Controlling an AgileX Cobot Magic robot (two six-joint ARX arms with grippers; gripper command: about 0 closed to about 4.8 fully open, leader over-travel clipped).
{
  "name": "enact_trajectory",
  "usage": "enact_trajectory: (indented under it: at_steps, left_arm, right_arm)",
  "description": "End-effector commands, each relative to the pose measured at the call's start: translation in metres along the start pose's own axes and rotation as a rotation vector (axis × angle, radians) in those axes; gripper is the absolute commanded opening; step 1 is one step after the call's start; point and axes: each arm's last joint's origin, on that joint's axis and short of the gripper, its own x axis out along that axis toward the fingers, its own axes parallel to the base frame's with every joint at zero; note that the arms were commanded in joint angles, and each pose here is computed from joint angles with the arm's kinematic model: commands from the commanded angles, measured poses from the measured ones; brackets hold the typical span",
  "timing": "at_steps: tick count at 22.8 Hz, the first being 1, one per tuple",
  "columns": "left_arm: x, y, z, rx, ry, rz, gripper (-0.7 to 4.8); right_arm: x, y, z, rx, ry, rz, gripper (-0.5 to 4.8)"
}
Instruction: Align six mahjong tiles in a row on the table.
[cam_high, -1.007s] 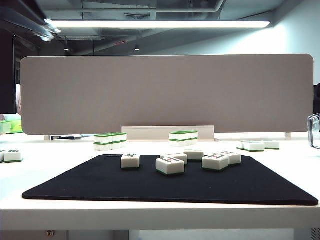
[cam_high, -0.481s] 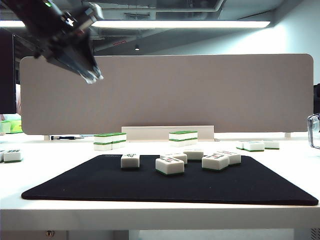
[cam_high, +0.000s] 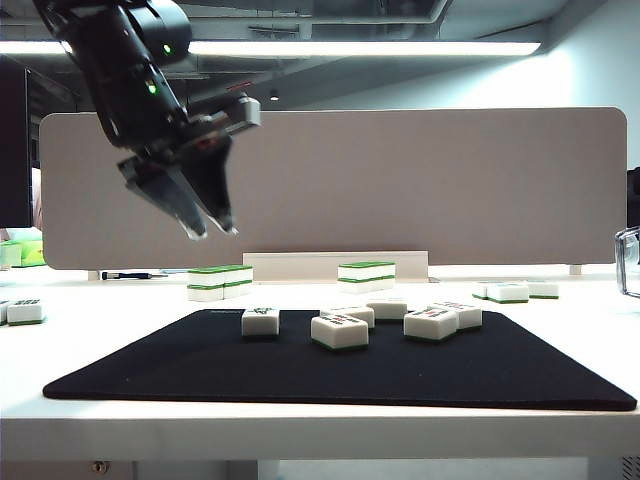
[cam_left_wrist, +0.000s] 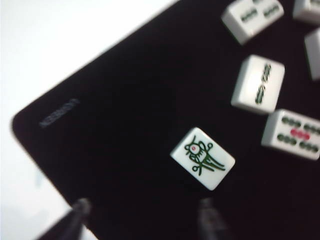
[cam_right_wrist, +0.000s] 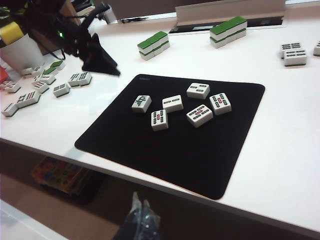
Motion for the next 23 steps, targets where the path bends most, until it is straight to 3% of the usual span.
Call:
enact_trajectory:
  at_steps: [1, 2, 3, 8, 13, 23]
  left_arm:
    - [0.015, -0.013, 0.003, 0.202, 0.065, 0.031, 3.51]
    - [0.018, -0.017, 0.004, 0.257, 0.077, 0.033, 3.51]
    - [0.025, -0.025, 0.006, 0.363, 0.094, 0.032, 3.51]
    - [0.05, -0.038, 0.005, 0.581, 0.134, -0.022, 3.52]
    - [0.068, -0.038, 0.002, 0.614, 0.154, -0.038, 3.52]
    - [0.086, -0.035, 0.002, 0.606, 0.126, -0.056, 3.37]
  right_arm:
    - [-0.002, 0.001, 0.0, -0.014, -0.024, -0.003, -0.01]
    - [-0.002, 0.001, 0.0, -0.014, -0.023, -0.003, -0.01]
    - [-0.002, 0.001, 0.0, -0.014, -0.023, -0.003, -0.01]
    - [0.0, 0.0, -0.001, -0.009, -0.014, -0.004, -0.01]
    - [0.0, 0.0, -0.001, -0.009, -0.014, -0.004, -0.01]
    - [0.0, 0.0, -0.001, -0.009, -0.015, -0.004, -0.01]
